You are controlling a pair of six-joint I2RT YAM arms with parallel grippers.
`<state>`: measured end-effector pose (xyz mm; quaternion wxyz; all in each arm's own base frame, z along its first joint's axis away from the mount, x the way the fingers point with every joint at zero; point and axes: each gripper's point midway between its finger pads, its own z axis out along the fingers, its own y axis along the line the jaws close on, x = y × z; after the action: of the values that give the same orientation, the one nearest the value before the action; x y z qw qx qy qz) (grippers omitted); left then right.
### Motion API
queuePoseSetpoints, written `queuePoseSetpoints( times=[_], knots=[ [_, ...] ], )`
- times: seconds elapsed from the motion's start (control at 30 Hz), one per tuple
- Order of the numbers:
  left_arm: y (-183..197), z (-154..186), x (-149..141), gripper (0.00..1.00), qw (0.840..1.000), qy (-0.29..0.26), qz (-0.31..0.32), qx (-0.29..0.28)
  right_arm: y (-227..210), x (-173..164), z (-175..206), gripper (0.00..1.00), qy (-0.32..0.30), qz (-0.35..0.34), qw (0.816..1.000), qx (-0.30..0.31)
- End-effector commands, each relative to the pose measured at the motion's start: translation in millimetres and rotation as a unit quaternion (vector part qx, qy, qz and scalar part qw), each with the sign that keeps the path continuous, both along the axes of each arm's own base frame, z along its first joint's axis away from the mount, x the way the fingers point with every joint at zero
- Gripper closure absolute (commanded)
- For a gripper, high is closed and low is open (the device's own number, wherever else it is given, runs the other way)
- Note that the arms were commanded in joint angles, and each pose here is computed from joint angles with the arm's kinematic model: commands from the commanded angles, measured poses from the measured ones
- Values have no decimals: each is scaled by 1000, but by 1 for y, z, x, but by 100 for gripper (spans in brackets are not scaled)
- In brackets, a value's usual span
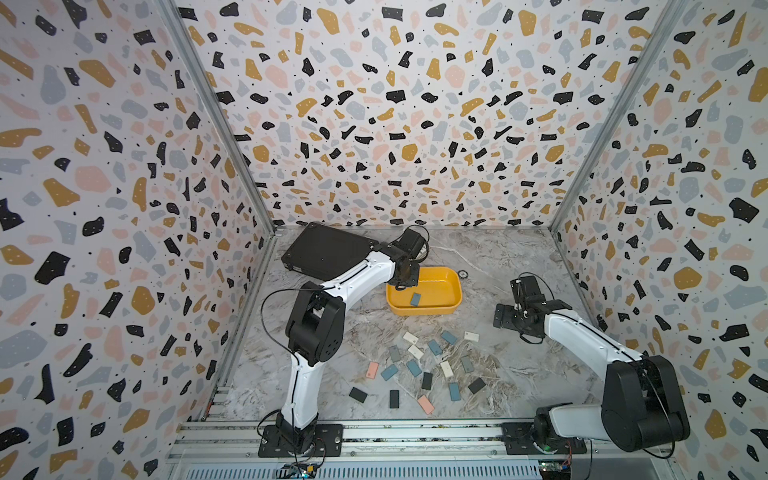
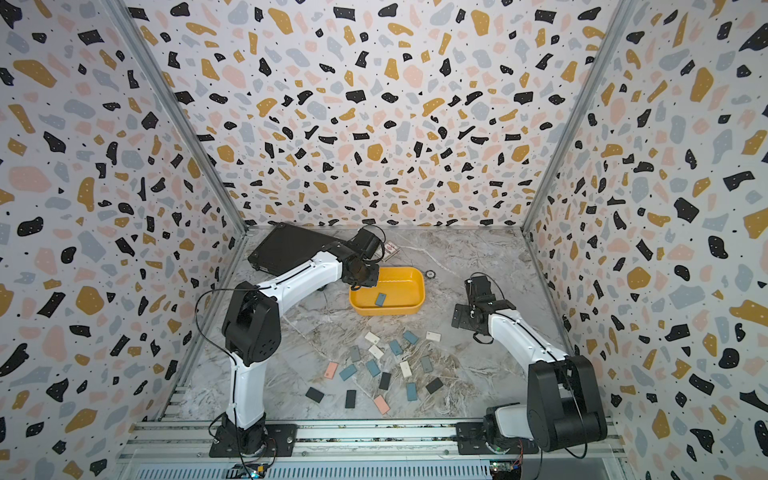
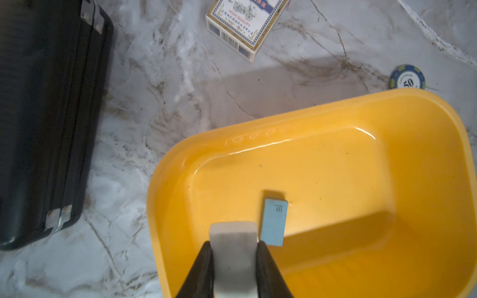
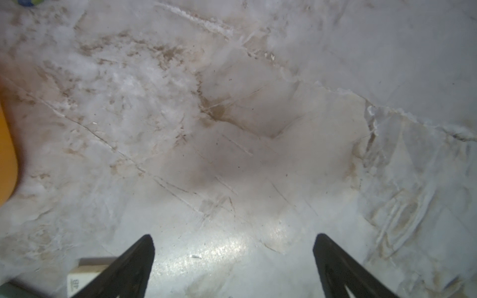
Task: Put the eraser in the storage box
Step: Place the eraser in the storage box.
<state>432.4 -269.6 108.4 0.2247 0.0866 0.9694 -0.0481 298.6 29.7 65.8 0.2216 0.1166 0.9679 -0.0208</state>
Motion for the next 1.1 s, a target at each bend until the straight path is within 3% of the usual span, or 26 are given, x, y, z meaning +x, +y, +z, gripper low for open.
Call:
queuePoseSetpoints(
  times=[0.0, 0.6, 1.07],
  knots=[
    [-2, 3, 13, 74, 1000, 2, -5, -8, -1, 4, 7, 1, -2, -2, 1000, -9],
    [5, -51, 28, 73, 999, 49, 12, -3, 2, 8, -6, 1, 16, 1, 1000, -6],
    [0, -70, 40, 72, 998, 58, 23, 5, 2, 9, -8, 1, 19, 2, 1000, -7]
  ],
)
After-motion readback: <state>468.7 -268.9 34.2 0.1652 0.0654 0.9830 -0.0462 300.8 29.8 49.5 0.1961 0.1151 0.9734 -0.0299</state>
